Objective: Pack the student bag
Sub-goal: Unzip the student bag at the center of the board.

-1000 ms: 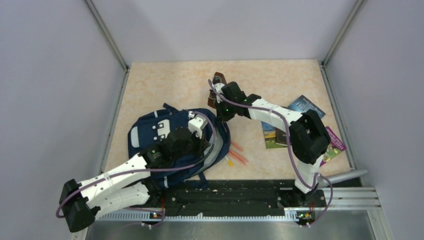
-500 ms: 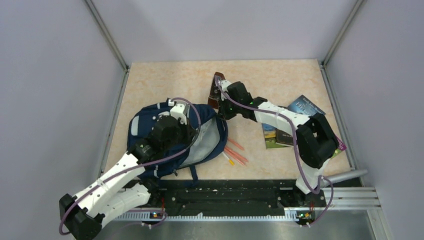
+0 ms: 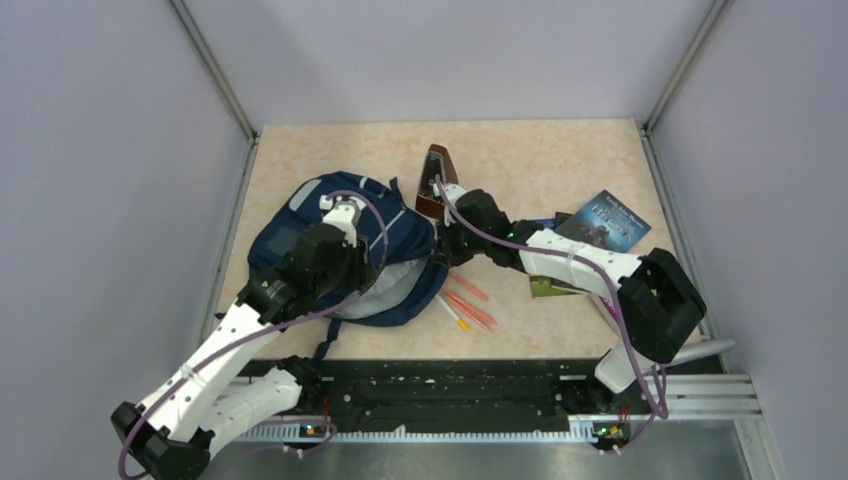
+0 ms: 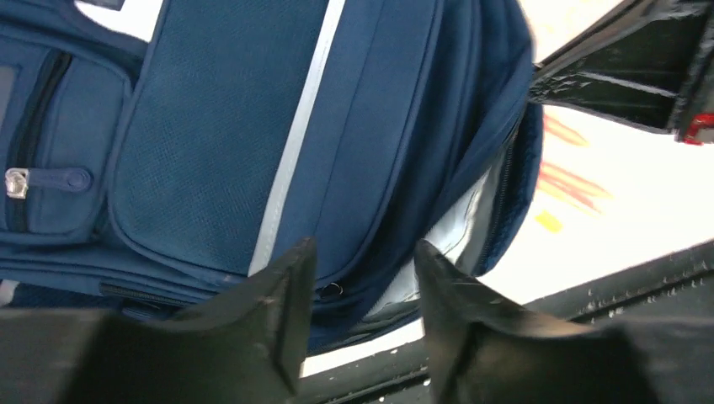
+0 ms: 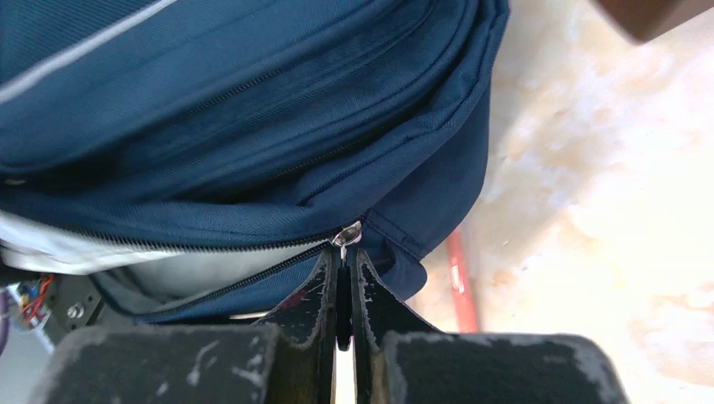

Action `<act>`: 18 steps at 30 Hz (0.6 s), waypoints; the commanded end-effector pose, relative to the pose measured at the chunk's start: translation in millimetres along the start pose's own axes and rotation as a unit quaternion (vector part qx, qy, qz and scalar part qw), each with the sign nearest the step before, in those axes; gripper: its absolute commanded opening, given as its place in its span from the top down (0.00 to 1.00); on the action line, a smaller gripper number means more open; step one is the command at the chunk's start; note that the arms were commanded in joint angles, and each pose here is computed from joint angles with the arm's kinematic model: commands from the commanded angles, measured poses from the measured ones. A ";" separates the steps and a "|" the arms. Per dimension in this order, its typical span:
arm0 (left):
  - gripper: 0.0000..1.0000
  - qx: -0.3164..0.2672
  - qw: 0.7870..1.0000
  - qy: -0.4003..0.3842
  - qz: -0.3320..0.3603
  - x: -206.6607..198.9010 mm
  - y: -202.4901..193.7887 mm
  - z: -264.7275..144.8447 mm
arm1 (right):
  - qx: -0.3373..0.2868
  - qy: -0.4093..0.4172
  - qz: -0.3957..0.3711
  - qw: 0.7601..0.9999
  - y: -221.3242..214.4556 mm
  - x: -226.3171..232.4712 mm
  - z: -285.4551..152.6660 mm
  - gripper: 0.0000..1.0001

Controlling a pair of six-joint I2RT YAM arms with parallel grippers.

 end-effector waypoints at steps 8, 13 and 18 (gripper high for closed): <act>0.29 0.012 0.977 -0.211 0.018 -62.4 -4.6 14.2 | -0.030 0.068 0.019 0.997 0.2 39.0 -17.0 1.00; 0.30 0.000 0.951 -0.310 0.015 -93.5 -11.3 33.6 | -0.034 0.063 0.019 0.997 0.2 37.8 -20.2 1.00; 0.31 0.000 0.973 -0.229 0.036 -75.0 -21.6 63.9 | -0.038 0.061 0.018 0.997 0.7 37.5 -23.3 1.00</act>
Point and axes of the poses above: each gripper's point midway between its finger pads, its own z axis out along the fingers, its own x axis along the line the jaws close on, y = z × x, the point moved 3 cm from there along -z, back along the fingers, and after that the axes turned 12 degrees about -z, right-handed, at the moved point
